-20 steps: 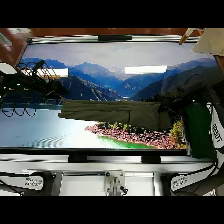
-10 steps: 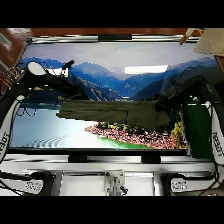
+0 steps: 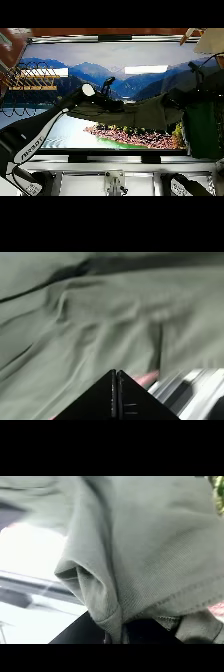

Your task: Fold the shirts.

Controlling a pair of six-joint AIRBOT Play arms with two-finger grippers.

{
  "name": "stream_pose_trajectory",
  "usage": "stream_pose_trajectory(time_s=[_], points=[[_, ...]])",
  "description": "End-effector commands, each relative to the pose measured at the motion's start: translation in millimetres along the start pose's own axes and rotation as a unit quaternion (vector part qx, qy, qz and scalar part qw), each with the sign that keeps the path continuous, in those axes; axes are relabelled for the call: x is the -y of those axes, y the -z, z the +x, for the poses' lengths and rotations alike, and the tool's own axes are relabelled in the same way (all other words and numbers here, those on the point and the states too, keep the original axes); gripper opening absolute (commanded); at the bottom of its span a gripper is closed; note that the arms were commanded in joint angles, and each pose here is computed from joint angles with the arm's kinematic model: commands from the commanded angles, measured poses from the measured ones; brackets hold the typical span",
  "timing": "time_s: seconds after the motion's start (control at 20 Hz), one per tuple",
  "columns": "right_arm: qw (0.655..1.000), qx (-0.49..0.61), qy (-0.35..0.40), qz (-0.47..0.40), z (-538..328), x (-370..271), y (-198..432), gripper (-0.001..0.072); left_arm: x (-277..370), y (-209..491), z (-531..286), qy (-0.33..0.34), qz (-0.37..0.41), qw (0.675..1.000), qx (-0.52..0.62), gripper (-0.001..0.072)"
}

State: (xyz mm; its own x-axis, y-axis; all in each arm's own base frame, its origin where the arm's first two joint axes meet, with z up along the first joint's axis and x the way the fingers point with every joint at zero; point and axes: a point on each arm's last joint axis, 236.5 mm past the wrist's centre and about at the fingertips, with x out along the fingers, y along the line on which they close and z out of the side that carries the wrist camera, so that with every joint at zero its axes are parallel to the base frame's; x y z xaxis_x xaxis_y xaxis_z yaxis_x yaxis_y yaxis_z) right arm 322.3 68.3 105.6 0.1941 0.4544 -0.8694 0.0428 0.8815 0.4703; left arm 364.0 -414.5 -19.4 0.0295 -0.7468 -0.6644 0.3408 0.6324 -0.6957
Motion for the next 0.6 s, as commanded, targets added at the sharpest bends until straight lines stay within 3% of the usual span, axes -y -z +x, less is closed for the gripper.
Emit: stream_pose_trajectory(time_s=[0.0,0.2,0.35,0.55], points=[[0.999,0.012,-0.031,0.002,-28.2,-30.1,22.8,0.0061,24.2,0.6,39.8,0.045,-0.056,0.997,0.023,0.003],[0.998,0.031,-0.061,0.006,-40.2,-49.9,26.3,0.006,46.4,2.3,58.8,0.076,-0.093,0.992,0.037,0.0031],[0.996,0.048,-0.068,0.011,-40.6,-52.7,17.3,0.0061,53.2,-1.3,42.7,0.089,-0.06,0.994,0.026,0.0027],[0.995,0.054,-0.079,-0.017,-22.9,-76.1,7.7,0.006,19.6,-16.3,-47.5,0.015,0.018,1.0,0.018,0.0026]])
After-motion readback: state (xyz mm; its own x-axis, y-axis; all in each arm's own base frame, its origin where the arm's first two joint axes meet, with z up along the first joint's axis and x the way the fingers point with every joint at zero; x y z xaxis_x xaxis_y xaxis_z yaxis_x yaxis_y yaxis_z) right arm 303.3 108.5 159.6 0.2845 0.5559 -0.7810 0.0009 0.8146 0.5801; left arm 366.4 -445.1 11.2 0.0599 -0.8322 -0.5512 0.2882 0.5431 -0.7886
